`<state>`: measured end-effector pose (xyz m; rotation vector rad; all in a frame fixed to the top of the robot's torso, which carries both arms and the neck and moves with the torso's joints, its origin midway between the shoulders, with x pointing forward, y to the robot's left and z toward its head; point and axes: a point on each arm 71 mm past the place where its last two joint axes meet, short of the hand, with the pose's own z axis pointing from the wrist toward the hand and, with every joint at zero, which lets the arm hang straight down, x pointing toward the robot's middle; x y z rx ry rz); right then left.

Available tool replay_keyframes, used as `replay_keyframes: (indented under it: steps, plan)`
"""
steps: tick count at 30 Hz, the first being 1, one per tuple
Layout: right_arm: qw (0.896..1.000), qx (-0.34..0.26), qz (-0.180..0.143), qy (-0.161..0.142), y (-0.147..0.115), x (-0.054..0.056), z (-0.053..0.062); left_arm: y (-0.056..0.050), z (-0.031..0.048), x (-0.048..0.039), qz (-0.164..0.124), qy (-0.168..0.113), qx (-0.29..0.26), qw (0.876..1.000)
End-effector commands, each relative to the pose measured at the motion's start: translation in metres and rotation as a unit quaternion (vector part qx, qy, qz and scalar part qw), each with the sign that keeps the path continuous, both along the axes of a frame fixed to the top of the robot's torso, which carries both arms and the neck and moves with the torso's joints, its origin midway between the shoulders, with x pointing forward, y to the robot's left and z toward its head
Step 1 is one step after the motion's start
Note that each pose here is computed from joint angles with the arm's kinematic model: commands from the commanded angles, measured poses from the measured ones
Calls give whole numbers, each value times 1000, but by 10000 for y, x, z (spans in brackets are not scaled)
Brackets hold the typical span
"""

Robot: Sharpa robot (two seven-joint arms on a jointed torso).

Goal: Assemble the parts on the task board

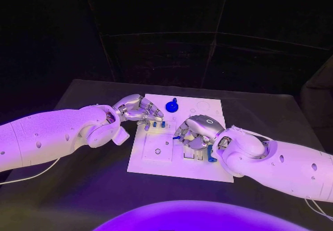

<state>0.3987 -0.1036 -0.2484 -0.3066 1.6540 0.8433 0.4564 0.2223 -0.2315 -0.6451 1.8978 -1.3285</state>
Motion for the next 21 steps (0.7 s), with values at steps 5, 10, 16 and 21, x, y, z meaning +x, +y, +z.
replay_keyframes:
  steps: [5, 10, 16, 21]
  plan:
    - [999, 38, -6, 4, -4, -9, 57, -5, -17, 10, -4, -27, 56, 998]
    - [999, 45, -8, 4, -16, -14, 68, -33, -26, 1, -13, -36, 74, 996]
    - [998, 58, -8, 0, -15, -31, 96, -101, -48, -9, -20, -42, 91, 995]
    - [998, 68, -8, -2, -7, -42, 117, -155, -68, -13, -24, -40, 99, 994]
